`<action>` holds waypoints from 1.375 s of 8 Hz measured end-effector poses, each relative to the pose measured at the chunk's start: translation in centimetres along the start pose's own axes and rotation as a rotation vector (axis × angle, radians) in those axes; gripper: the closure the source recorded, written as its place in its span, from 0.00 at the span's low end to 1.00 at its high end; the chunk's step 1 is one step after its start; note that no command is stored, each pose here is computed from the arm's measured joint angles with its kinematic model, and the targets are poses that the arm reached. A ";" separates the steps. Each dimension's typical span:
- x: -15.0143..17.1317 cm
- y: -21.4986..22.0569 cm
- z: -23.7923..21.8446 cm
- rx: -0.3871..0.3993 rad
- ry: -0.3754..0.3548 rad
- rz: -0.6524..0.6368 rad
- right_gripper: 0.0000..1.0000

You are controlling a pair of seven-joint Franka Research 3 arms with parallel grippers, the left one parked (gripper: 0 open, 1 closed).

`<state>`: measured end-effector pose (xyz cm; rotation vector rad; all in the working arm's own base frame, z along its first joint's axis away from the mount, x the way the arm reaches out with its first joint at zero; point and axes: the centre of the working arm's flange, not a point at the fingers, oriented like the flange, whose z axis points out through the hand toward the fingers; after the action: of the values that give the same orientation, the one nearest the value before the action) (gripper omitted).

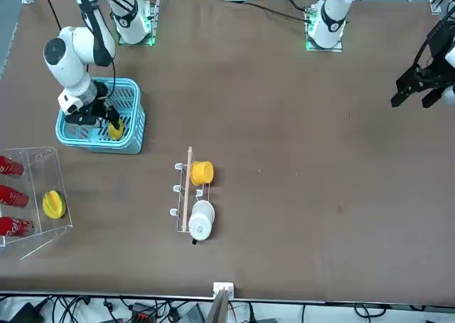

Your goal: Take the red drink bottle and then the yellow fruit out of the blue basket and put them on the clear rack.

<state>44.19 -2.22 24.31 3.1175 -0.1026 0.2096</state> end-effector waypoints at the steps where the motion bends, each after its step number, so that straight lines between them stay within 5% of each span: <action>1: 0.0 0.0 0.1 0.000 -0.001 0.002 0.00; 11: -0.3 -0.9 2.8 0.003 -0.019 0.052 0.00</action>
<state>44.36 -1.37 21.48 3.1223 -0.1840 0.1808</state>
